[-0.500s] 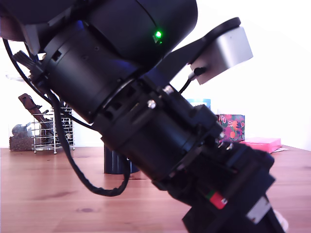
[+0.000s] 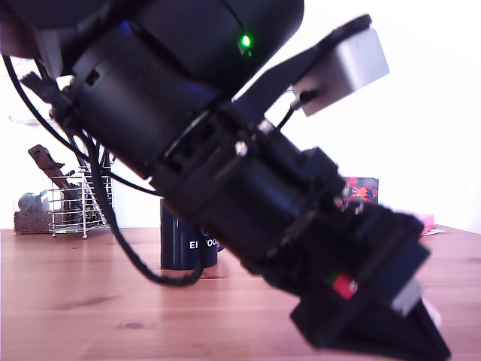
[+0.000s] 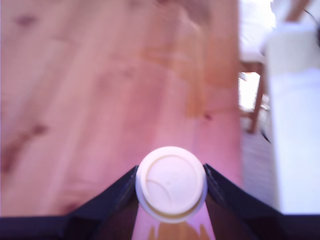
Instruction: Pick up the coffee capsules from the table one by one and drop them inside the nearest coffee cup
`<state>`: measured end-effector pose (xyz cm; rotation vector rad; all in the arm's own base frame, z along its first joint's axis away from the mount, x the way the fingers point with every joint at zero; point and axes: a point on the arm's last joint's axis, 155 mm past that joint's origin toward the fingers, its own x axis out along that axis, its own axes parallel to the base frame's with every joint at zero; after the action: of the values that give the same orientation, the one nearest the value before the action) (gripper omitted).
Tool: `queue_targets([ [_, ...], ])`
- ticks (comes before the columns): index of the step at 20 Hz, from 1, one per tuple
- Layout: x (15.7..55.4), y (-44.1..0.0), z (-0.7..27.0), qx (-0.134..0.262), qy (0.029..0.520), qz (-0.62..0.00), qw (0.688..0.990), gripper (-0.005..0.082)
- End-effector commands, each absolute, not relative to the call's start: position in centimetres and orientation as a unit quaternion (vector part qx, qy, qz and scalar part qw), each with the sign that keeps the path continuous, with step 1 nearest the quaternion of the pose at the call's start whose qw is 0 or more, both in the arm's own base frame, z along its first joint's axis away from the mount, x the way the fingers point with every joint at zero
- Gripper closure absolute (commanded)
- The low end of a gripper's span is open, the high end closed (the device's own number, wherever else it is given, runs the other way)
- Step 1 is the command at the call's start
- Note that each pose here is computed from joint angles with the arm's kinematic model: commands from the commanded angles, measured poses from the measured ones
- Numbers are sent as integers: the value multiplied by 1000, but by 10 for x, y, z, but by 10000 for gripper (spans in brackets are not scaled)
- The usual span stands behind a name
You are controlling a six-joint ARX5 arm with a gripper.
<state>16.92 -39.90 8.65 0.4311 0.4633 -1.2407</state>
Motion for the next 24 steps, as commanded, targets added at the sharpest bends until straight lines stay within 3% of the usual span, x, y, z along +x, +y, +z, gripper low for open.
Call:
queue_targets([
  [1,184,-391,94,191,214,-549,785,517],
  [8,239,-332,144,151,156,-447,868,517],
  [14,271,-256,165,120,120,-338,926,517],
  [19,280,-208,181,101,99,-277,950,517],
  [24,290,-195,179,100,103,-254,956,517],
])
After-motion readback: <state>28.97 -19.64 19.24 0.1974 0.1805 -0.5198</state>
